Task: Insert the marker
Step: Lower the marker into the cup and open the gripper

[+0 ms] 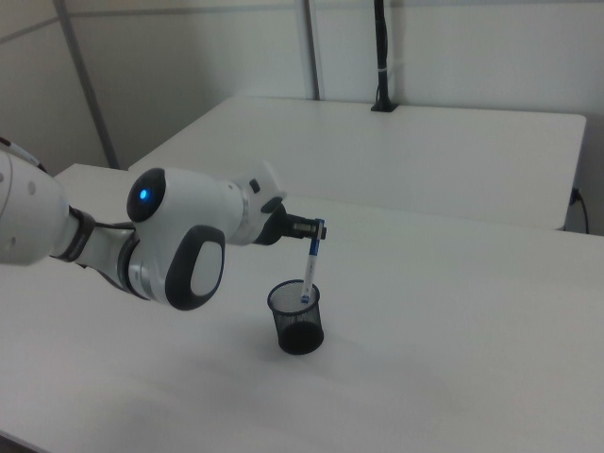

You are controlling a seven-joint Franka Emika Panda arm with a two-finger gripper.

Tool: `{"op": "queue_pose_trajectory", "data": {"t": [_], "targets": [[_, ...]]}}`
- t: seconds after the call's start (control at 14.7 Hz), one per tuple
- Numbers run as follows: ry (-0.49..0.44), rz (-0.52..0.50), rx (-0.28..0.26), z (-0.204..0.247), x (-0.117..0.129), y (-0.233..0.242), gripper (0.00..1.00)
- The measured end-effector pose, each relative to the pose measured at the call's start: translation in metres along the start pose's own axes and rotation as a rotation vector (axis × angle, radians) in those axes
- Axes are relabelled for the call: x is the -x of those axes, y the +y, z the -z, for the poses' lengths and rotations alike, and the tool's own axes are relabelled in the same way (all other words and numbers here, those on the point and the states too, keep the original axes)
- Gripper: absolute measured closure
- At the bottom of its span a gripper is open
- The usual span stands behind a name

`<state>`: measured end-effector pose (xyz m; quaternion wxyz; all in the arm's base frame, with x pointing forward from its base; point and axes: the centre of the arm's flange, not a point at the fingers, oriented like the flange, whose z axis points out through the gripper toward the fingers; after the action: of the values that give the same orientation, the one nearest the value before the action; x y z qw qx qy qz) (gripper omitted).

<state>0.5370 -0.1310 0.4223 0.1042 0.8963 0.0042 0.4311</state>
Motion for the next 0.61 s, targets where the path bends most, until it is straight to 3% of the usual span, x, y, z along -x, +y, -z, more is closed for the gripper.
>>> {"op": "queue_pose_trajectory", "data": {"t": [0.14,0.34,0.47,0.54,0.61], "targets": [[0.014,-0.002,-0.012,-0.007,0.020,-0.007,0.82],[0.013,-0.003,-0.014,-0.008,0.022,-0.007,0.82],[0.017,-0.015,-0.012,-0.006,0.020,-0.007,0.76],[0.020,-0.034,-0.012,-0.006,0.019,-0.006,0.65],[0.022,-0.045,-0.011,-0.005,0.018,-0.006,0.60]]}}
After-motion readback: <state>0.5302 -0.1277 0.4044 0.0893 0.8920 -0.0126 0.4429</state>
